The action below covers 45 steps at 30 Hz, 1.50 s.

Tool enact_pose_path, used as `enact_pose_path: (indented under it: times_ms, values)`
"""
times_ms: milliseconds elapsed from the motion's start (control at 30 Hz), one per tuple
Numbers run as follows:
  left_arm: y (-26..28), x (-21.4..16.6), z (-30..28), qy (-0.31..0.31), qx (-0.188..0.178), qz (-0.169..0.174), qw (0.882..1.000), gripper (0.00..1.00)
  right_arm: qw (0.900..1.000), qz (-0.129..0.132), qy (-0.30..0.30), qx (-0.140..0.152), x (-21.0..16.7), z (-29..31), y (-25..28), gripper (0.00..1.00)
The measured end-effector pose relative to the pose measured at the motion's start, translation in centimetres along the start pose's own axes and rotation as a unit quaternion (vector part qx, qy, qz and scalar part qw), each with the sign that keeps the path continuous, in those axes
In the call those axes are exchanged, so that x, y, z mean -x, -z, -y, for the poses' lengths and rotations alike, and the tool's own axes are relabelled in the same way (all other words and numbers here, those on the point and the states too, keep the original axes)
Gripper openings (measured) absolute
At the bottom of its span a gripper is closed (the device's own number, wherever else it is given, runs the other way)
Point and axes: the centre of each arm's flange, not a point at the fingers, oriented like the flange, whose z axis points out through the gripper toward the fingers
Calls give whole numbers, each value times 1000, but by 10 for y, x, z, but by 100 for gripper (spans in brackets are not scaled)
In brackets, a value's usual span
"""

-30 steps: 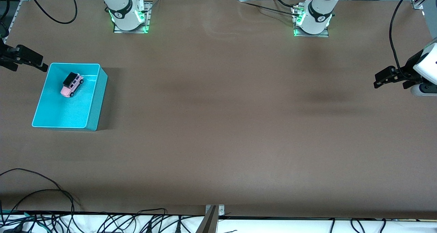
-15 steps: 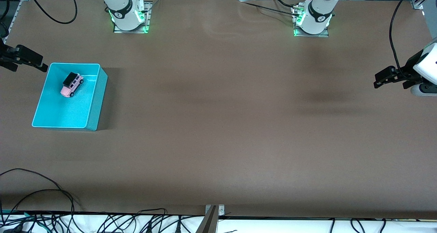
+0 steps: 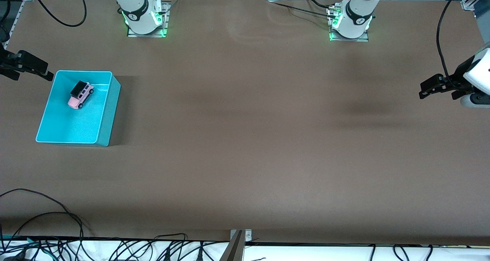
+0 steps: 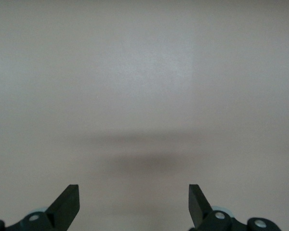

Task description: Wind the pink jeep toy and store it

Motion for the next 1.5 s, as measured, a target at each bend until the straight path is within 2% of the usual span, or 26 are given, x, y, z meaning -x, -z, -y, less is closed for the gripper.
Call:
enact_pose_path:
  times_ms: [1500]
  values:
    - [5, -1, -1, -1, -1, -9, 1000, 100, 1000, 0, 0, 0, -2, 0, -2, 100]
